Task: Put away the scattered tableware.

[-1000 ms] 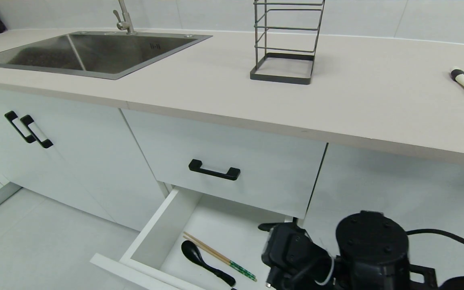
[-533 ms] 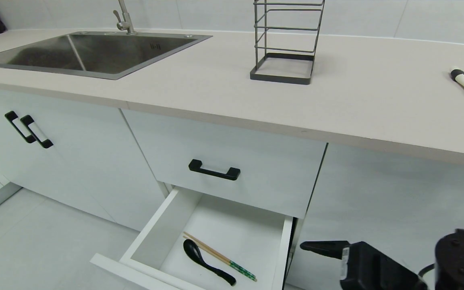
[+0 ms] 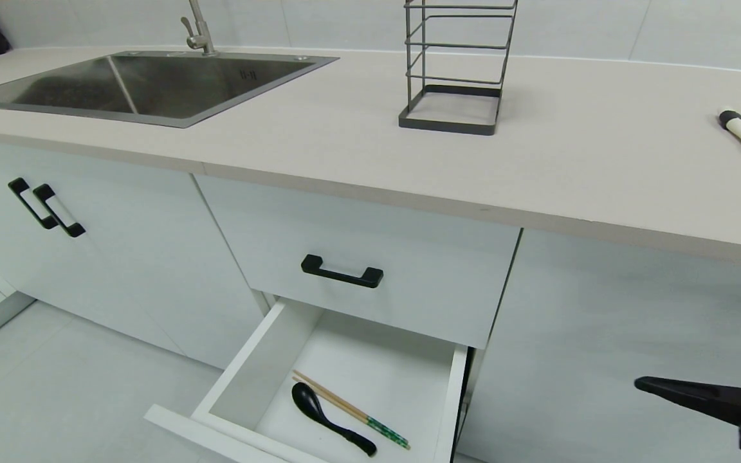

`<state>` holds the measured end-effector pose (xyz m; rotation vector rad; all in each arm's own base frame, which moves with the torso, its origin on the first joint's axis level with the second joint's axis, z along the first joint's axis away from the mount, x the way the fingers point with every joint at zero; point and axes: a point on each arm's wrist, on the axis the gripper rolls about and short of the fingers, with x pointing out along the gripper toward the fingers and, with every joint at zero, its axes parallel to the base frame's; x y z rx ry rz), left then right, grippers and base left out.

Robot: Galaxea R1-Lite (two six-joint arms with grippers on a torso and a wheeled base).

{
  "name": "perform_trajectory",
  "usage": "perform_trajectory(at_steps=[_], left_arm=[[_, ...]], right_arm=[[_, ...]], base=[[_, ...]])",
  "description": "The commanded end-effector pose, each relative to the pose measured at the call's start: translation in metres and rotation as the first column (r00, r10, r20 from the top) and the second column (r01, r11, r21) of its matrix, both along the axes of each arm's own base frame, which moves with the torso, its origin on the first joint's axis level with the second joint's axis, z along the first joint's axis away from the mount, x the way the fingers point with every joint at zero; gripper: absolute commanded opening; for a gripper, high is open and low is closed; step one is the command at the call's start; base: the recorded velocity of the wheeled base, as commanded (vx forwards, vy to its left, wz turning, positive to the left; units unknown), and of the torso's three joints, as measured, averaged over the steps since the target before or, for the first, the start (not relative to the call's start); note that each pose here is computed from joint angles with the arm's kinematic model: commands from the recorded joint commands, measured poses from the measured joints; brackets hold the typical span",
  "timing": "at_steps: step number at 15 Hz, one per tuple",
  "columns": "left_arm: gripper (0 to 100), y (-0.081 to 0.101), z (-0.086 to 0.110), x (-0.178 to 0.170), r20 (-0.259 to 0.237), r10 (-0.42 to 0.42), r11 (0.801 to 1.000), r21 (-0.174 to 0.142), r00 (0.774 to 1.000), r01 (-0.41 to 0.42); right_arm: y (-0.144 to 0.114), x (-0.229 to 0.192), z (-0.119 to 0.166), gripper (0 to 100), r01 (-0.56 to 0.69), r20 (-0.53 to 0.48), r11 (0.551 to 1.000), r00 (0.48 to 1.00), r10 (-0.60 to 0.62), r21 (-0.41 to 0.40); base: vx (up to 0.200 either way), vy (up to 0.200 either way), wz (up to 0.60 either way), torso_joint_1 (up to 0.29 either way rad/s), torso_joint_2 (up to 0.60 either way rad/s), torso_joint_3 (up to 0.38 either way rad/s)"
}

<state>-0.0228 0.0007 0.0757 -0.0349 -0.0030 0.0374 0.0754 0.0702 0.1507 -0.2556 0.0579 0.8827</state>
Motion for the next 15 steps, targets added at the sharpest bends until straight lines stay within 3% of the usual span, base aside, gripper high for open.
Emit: perform_trajectory(at_steps=[1,3,5,10,12,15], left_arm=[[100,0.0,0.0,0.0,0.002,-0.001,1.0,0.009,1.0,0.001],[100,0.0,0.0,0.0,0.002,-0.005,1.0,0.02,1.0,0.005],[100,0.0,0.0,0.0,0.002,-0.002,1.0,0.001,1.0,0.002],[100,0.0,0.0,0.0,0.002,-0.002,1.0,0.001,1.0,0.002],[100,0.0,0.0,0.0,0.002,-0.002,1.0,0.0,1.0,0.002],[100,0.0,0.001,0.0,0.005,-0.021,1.0,0.0,1.0,0.021]], right_arm=[[-0.038,-0.036,-0.015,100,0.093,0.073,0.994,0.993,-0.097,0.064],[-0.05,-0.048,-0.018,100,0.172,0.106,0.981,0.978,-0.181,0.094],[-0.063,-0.063,-0.02,100,0.378,0.149,0.91,0.903,-0.403,0.17],[-0.066,-0.099,-0.039,100,0.533,0.245,0.81,0.775,-0.583,0.242],[-0.065,-0.1,-0.062,100,0.57,0.195,0.796,0.773,-0.604,0.204],[-0.065,-0.099,-0.066,100,0.593,0.156,0.783,0.769,-0.62,0.189]], base=[[0.0,0.0,0.0,0.0,0.0,0.0],[0.0,0.0,0.0,0.0,0.0,0.0],[0.0,0.0,0.0,0.0,0.0,0.0],[0.0,0.0,0.0,0.0,0.0,0.0],[0.0,0.0,0.0,0.0,0.0,0.0],[0.0,0.0,0.0,0.0,0.0,0.0]])
